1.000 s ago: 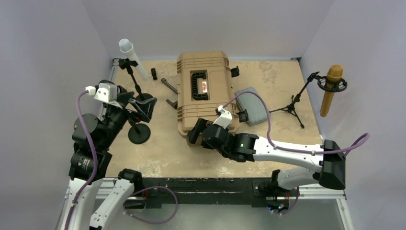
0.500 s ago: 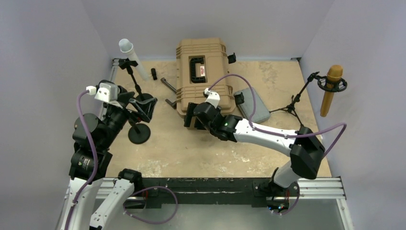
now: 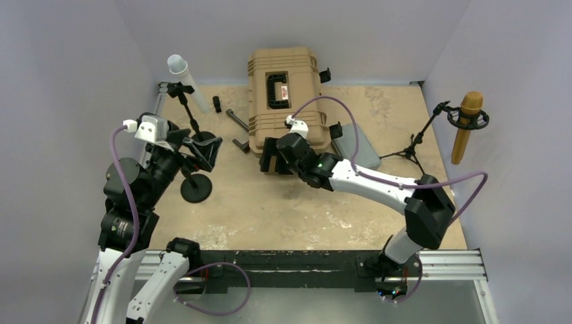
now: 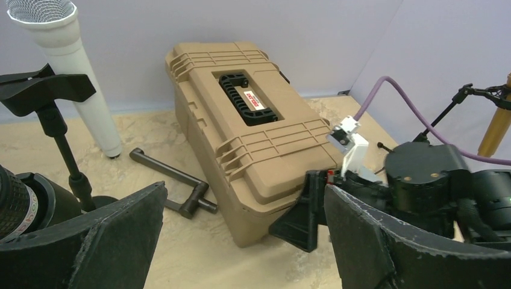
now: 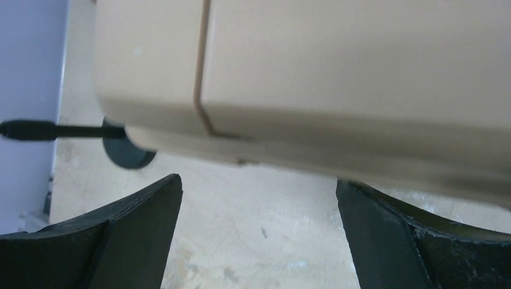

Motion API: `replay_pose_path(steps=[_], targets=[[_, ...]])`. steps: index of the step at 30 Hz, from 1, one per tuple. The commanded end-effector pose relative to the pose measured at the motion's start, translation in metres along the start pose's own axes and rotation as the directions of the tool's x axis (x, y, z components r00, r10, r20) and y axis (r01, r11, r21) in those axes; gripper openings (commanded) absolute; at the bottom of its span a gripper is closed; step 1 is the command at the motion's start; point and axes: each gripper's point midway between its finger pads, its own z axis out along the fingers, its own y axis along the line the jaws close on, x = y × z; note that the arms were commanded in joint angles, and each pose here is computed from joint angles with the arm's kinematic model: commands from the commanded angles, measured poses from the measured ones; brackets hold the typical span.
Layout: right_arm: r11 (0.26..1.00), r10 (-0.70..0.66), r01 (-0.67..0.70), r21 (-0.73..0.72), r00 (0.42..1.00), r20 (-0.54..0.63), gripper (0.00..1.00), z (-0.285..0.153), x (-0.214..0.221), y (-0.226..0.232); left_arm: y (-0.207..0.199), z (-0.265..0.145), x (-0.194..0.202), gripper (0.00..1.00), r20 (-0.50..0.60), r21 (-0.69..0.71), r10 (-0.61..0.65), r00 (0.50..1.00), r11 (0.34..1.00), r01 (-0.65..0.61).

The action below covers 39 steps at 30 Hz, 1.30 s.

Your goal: Remove the microphone from the stand

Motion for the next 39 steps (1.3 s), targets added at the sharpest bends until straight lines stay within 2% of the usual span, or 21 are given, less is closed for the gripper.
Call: replay_pose_path(steps=[1,8,13,16,21,27,36,39], targets=[[0.984,-0.004,0.002,-0.179,1.000,-0.012,0.97,-0.046,-0.008,0.017,-0.001,0.002,-0.007,1.00,0.028,-0.003,-0.015,1.000,1.000,0.015],[0.948,-0.049,0.042,-0.316,0.999,-0.016,0.99,-0.091,0.004,0.014,0.016,0.003,-0.006,1.00,0.026,-0.098,-0.029,0.999,0.995,0.032],[0.911,-0.053,0.054,-0.408,0.998,0.014,0.99,-0.108,0.003,0.021,0.051,-0.002,-0.004,1.00,0.037,-0.289,-0.020,0.999,0.957,0.030],[0.909,-0.052,0.055,-0.414,0.998,0.020,0.99,-0.112,0.002,0.021,0.066,-0.012,0.000,1.00,-0.017,-0.402,-0.054,0.998,0.915,0.043],[0.907,-0.039,0.053,-0.418,0.998,0.043,0.99,-0.119,0.001,0.015,0.068,-0.030,0.009,0.97,-0.152,-0.475,-0.138,0.979,0.879,0.050],[0.913,-0.042,0.050,-0.404,0.999,0.030,0.99,-0.114,0.009,0.009,0.066,-0.061,0.009,0.97,-0.178,-0.516,-0.167,0.970,0.855,0.053],[0.914,-0.047,0.055,-0.401,0.998,0.031,0.99,-0.115,0.013,0.003,0.113,-0.095,0.030,1.00,-0.262,-0.713,-0.107,0.959,0.692,-0.117],[0.915,-0.049,0.058,-0.400,0.998,0.032,0.99,-0.116,0.014,0.001,0.121,-0.087,0.034,1.00,-0.265,-0.711,-0.056,0.963,0.686,-0.155]])
